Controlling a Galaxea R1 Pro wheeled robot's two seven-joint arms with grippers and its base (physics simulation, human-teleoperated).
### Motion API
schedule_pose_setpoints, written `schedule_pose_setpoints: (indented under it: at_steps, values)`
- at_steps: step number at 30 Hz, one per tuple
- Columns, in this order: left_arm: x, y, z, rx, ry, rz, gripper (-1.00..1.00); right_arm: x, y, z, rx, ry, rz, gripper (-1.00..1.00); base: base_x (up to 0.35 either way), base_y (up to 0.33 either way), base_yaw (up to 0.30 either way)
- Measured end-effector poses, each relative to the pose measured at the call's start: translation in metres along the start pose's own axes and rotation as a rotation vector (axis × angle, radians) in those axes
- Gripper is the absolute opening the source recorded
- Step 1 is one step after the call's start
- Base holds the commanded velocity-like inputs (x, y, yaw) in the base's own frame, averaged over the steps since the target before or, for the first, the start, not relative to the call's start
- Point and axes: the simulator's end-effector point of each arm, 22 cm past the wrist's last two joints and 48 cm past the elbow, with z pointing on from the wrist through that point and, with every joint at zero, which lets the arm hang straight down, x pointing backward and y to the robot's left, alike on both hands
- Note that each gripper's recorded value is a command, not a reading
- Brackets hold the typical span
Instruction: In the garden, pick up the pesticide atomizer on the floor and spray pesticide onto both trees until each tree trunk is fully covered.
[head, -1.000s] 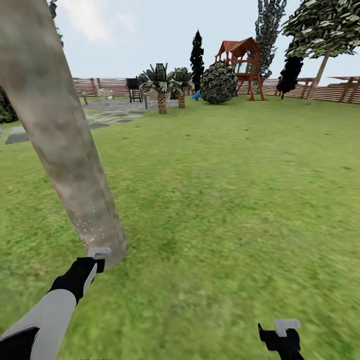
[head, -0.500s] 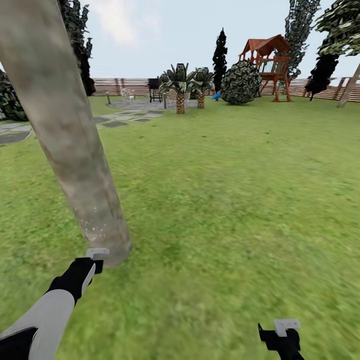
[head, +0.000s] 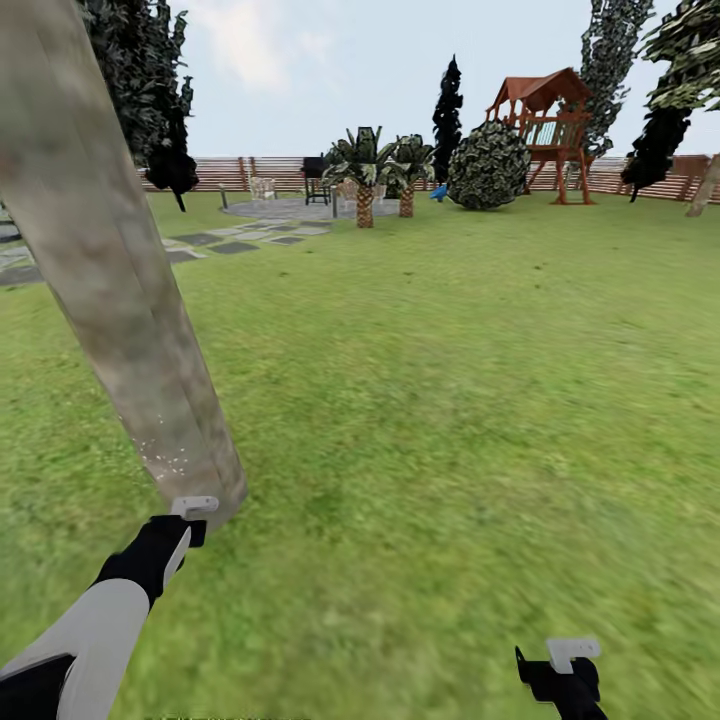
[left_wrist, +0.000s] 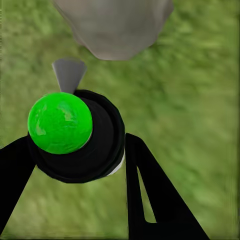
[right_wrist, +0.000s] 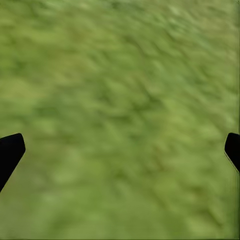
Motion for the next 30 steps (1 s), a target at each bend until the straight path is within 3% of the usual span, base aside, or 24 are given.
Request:
schedule_pose_setpoints:
  at_steps: [22,30]
  values:
    - [-0.001,-0.001,0.0,0.002,-0.004,-0.006,-1.0,0.0,0.001,0.0,-0.001,-0.001,0.001,1.0,0.176,-0.235,0.277]
    - [-0.013,-0.012,-0.004,0.021,-0.025,-0.016,-1.0,-0.001,0.0,0.0,0.0,-0.001,0.0,1.0,0.149,-0.255,0.194]
